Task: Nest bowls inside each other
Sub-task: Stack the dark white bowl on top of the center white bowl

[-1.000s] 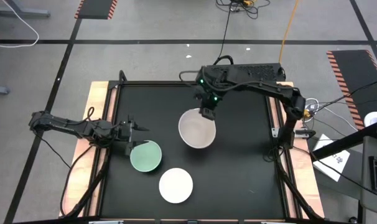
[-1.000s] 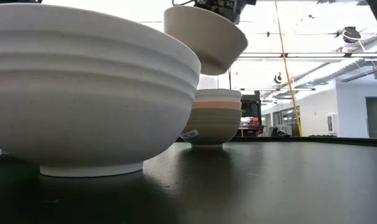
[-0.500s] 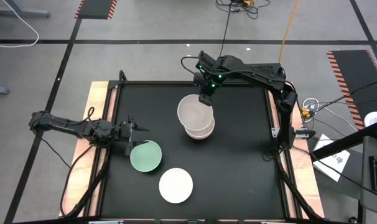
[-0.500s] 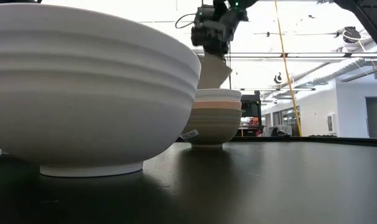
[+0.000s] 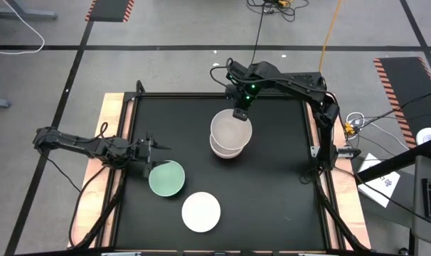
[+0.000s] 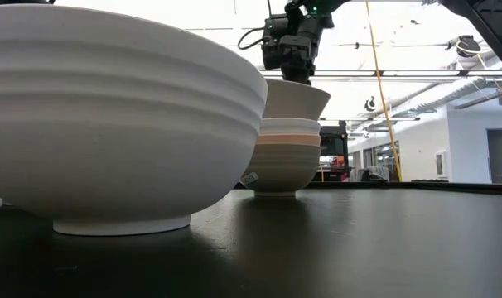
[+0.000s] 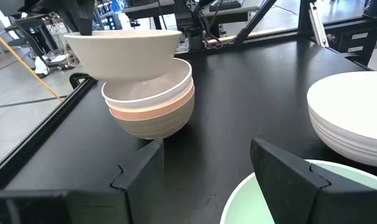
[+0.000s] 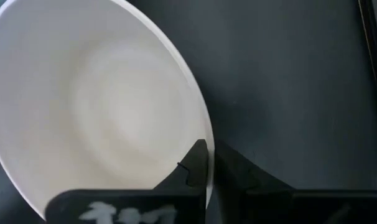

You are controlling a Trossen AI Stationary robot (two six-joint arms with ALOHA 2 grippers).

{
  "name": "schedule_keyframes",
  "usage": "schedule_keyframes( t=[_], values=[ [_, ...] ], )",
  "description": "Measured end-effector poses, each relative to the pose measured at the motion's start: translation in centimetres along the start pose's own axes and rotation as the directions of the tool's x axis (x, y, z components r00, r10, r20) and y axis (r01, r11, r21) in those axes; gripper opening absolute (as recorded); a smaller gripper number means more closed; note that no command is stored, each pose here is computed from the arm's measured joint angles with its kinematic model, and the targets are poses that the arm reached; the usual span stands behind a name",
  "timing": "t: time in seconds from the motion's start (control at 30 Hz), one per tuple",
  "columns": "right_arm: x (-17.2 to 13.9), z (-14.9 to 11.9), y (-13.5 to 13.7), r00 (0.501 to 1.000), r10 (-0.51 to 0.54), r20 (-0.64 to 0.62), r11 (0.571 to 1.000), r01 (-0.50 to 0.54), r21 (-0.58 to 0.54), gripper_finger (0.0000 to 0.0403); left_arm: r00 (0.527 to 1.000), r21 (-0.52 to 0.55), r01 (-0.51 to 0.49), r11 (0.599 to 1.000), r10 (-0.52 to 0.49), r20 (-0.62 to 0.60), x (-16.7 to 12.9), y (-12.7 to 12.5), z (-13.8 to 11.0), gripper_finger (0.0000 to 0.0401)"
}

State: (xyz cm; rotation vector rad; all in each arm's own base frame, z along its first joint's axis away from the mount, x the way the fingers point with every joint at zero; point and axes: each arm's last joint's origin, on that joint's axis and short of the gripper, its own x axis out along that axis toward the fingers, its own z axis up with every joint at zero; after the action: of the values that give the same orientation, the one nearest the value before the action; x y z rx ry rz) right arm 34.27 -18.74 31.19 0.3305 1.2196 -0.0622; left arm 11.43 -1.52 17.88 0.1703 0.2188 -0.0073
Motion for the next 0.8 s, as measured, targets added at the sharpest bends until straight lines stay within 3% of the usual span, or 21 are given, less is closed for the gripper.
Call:
schedule_keyframes(
  t=[0.4, 0.8],
  values=[
    [0.4, 0.2, 1.4, 0.999, 0.037, -0.015, 0.999, -0.038, -0.030, 0.0004, 1.000, -0.001, 0.000, 1.000, 0.000, 0.000, 0.0, 0.0, 0.0, 0.0241],
    [5.2, 0.9, 0.7, 0.987, 0.095, -0.127, 0.995, -0.099, -0.027, 0.0004, 1.000, 0.008, 0.003, 1.000, -0.003, -0.018, 0.0, 0.0, -0.2, 0.0241]
  ],
)
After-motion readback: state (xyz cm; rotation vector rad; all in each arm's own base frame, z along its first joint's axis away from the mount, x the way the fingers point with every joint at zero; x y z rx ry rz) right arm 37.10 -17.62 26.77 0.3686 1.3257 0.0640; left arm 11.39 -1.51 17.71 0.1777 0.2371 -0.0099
